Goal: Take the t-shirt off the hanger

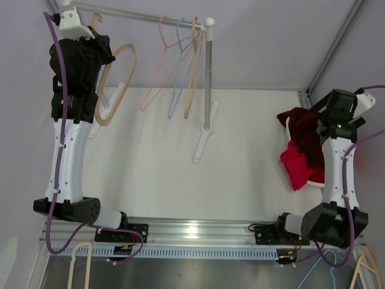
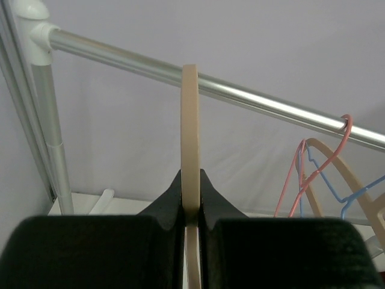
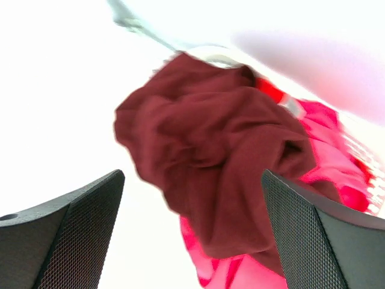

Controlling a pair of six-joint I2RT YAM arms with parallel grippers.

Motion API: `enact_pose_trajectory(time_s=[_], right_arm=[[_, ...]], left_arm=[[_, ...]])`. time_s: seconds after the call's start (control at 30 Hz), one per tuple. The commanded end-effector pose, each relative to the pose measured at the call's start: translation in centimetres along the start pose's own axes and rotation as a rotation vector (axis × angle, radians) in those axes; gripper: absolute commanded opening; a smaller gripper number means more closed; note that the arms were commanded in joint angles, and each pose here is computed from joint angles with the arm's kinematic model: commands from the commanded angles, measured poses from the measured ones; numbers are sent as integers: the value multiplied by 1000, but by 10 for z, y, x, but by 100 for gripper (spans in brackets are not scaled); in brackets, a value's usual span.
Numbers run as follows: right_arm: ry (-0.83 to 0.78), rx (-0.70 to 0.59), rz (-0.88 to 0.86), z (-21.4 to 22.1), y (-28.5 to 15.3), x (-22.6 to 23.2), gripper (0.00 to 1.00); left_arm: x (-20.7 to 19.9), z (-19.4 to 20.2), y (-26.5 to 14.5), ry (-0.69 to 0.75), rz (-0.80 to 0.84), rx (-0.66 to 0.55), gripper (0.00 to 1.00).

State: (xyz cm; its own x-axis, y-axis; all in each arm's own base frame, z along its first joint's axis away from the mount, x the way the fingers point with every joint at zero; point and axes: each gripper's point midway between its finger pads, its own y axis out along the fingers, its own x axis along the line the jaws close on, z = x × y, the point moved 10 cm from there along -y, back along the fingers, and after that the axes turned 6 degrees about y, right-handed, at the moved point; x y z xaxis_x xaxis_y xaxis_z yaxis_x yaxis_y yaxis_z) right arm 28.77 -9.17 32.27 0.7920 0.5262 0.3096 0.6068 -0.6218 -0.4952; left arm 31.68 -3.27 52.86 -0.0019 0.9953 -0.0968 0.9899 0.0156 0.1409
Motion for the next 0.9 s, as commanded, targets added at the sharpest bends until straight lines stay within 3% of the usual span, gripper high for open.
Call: enact_pose_trajectory(time_s=[0.0,0.2,0.37,0.87], right_arm=[[-6,-53,-260,-12,-31,16,99],[-82,-96,-450,-8,-67,46,99],[-128,-98,-543,-3,-80,60,100],[-157,-54,-588,15,-78,76,99]], left_arm=[[-4,-11,16,38,78,-89,1],[-14,1,38,65,205,-90,1],[-17,2,52,58,215,-129,1],[-36,-7,56,47,264,-209,1]])
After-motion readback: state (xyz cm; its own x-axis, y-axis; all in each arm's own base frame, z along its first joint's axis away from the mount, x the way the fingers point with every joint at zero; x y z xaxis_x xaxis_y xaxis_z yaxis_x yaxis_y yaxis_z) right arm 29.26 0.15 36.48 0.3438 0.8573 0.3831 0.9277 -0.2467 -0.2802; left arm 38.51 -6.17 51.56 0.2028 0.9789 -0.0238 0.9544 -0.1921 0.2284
